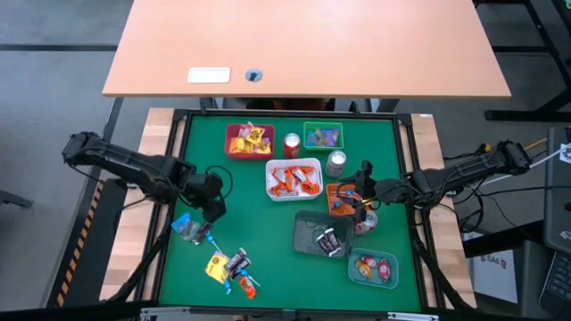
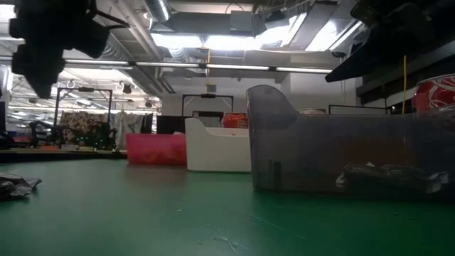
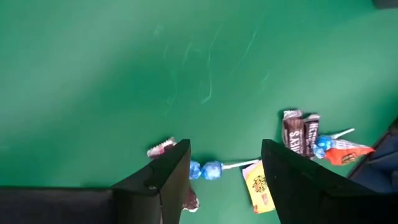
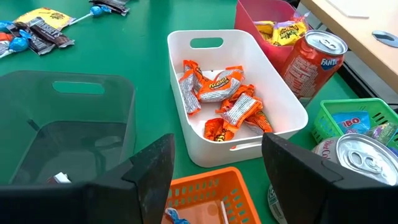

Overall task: Sort candy
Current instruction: Put the brown chocolate bar into the black bin

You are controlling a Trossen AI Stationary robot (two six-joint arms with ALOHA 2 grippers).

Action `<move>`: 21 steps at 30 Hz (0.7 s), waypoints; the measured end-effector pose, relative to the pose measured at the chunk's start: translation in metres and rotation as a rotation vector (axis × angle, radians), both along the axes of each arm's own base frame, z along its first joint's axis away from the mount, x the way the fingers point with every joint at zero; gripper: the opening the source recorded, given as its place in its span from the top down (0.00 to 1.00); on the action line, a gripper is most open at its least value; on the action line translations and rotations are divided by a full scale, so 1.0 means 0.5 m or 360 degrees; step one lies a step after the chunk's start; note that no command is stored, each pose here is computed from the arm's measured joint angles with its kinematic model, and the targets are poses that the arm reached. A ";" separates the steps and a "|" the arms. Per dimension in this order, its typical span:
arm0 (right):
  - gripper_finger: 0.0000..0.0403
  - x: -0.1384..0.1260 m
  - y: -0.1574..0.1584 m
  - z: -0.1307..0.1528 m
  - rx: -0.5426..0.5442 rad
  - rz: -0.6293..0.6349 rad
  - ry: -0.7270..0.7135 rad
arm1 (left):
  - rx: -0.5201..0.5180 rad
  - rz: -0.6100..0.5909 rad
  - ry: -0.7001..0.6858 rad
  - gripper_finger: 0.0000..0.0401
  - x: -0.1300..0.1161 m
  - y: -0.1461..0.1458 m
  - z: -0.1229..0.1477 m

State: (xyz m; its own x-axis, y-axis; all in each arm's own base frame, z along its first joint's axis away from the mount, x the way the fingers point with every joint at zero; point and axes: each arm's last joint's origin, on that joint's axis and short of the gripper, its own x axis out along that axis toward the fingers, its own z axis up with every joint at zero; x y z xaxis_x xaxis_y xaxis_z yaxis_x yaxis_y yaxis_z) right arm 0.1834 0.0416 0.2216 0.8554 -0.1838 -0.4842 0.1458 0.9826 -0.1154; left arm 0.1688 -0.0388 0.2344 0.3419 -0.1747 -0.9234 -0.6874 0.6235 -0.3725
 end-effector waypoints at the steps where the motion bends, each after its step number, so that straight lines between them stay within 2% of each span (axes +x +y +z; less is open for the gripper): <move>1: 0.40 0.000 0.000 0.000 0.0000 0.0000 0.0000 | 0.0005 0.0007 0.0013 0.54 0.000 -0.006 -0.002; 11: 0.40 0.000 0.000 0.000 0.0001 0.0001 0.0000 | 0.0039 -0.0068 0.0247 0.54 0.014 -0.064 -0.046; 21: 0.40 0.000 0.000 0.000 0.0001 0.0001 0.0000 | 0.0152 -0.0105 0.0531 0.54 0.042 -0.088 -0.115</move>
